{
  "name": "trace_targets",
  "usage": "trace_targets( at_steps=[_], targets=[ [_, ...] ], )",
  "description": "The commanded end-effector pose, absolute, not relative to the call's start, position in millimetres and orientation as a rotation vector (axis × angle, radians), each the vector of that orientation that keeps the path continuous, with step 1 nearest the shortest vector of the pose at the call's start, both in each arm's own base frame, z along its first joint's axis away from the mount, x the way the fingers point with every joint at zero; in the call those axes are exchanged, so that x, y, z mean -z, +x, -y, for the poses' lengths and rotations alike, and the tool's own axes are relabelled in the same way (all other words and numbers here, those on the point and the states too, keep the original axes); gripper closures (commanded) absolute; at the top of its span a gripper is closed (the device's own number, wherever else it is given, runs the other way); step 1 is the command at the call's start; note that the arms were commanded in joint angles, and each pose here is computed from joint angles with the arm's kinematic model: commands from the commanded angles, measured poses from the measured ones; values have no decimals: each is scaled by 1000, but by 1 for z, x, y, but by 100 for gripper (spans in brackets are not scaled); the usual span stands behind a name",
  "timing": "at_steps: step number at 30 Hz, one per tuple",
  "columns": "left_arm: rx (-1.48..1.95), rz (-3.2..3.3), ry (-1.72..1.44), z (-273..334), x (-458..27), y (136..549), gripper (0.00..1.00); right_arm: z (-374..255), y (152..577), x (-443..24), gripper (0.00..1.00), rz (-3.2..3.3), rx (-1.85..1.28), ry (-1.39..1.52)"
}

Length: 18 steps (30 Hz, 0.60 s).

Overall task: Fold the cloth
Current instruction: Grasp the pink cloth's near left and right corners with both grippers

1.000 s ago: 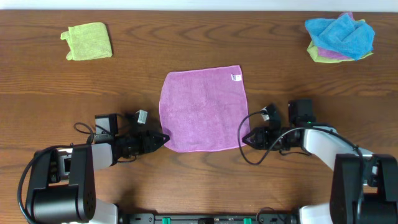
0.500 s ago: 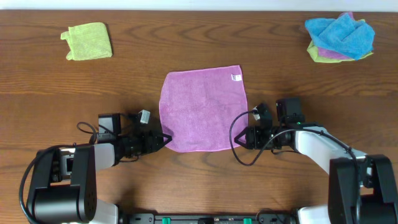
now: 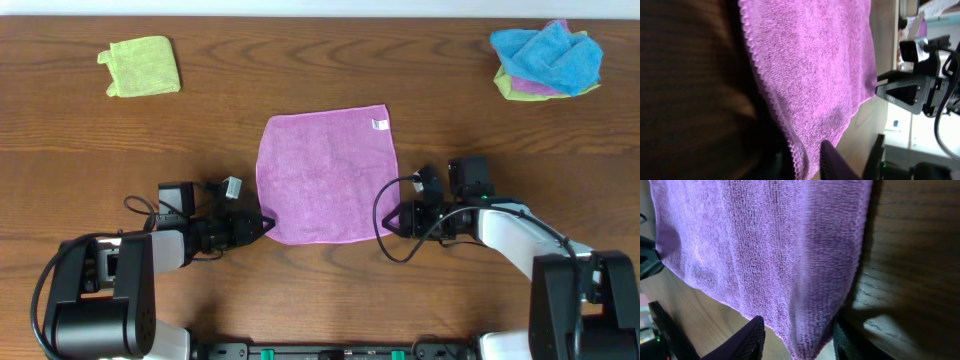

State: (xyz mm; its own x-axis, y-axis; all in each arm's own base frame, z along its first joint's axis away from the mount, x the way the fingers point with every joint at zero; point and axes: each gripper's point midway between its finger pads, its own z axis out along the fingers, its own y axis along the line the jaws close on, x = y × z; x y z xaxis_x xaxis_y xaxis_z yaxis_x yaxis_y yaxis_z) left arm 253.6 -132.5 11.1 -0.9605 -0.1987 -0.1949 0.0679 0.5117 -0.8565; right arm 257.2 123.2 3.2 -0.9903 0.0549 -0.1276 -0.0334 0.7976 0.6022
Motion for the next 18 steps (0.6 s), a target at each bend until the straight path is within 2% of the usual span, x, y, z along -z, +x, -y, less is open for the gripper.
trace_targets(
  at_steps=[1,2,4,10,12,13,18],
  targets=[
    [1435,-2495,-104,134,-9,251,85,-86,242,33,54,-2985,-655,136],
    [1435,-2495,-103,134,-9,251,86,-86,242,33,55,-2984,-656,136],
    [1435,-2495,-104,134,-9,251,94,-86,242,33,57,-2984,-656,136],
    [1445,-2497,-117,134,-9,250,94,-86,242,33,57,-2984,-656,136],
    [1456,-2492,-114,135,-10,250,94,-86,242,33,66,-2984,-656,137],
    [1467,-2487,-110,136,-12,250,94,-86,242,33,67,-2983,-656,136],
    [1504,-2482,-155,137,-17,254,94,-86,243,33,65,-2983,-656,136]
  ],
)
